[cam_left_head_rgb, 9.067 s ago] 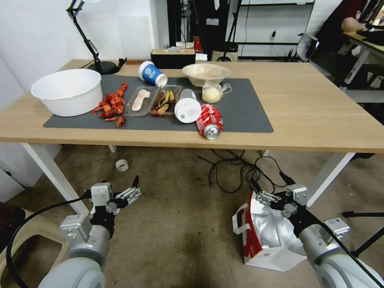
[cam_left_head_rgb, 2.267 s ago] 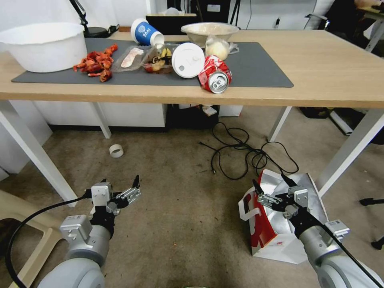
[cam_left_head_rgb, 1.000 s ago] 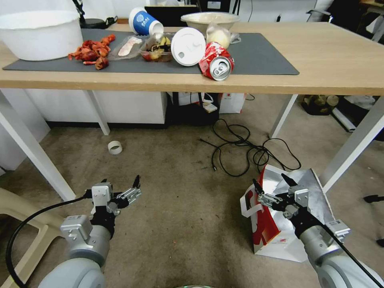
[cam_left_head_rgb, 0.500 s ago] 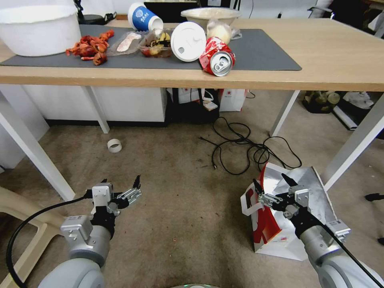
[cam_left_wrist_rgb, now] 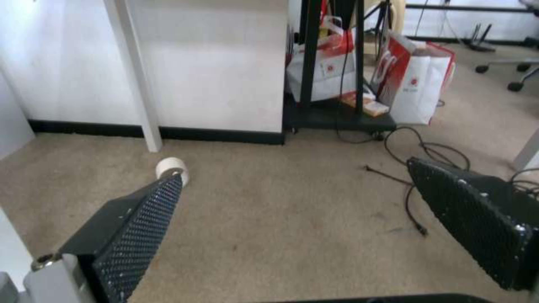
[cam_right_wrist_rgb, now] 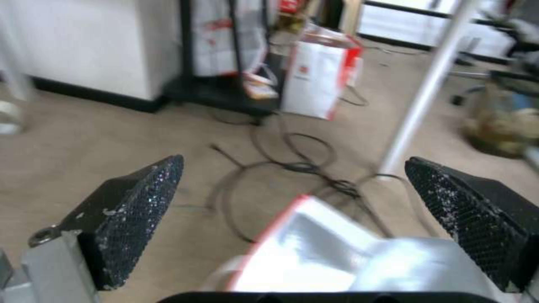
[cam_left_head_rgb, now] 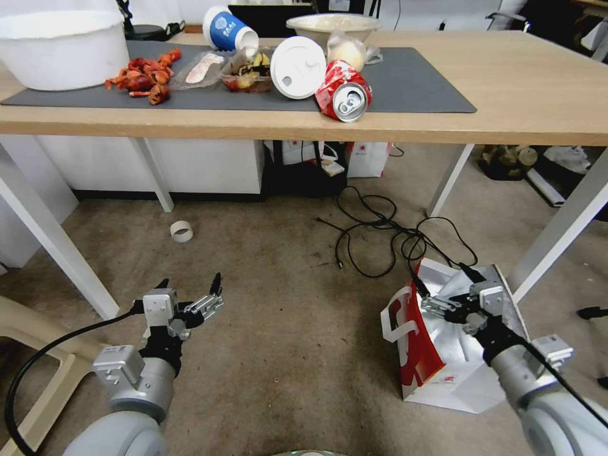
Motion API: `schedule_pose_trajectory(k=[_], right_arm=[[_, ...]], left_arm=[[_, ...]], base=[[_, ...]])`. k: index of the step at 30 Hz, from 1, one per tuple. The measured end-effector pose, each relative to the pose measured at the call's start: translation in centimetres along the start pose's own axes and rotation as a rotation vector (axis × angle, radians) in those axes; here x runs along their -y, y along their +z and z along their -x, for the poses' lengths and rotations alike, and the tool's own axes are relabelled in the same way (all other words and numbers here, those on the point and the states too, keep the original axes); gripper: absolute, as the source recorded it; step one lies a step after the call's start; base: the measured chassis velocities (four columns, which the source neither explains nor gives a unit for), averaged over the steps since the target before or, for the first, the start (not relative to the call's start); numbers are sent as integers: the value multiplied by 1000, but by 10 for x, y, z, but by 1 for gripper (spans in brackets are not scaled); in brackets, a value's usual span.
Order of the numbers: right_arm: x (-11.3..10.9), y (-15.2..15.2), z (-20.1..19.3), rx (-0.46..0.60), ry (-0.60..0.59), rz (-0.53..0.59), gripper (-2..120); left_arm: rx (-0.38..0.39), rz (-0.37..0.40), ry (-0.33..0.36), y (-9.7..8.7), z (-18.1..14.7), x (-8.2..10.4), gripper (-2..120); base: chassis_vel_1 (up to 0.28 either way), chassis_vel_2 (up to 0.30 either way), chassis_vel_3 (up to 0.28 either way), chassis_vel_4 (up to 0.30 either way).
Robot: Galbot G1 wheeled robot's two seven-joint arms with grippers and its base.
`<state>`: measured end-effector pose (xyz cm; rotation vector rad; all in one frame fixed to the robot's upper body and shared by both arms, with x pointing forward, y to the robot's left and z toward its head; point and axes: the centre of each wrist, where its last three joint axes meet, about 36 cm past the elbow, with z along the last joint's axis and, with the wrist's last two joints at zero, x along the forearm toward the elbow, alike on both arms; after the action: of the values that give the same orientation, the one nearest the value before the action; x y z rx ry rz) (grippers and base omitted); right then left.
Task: Pick up the food delivery bag from the floor and place it on the table.
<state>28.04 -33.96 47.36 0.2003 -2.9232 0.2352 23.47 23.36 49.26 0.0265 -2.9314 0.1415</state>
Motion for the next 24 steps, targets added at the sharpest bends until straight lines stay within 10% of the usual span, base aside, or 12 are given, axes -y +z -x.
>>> schedule_pose_trajectory(k=[24], right_arm=[[133,-18,21,-379,245,-4,100]], left_arm=[[14,28,-1,-8,-11,3,100]], base=[[0,0,0,0]])
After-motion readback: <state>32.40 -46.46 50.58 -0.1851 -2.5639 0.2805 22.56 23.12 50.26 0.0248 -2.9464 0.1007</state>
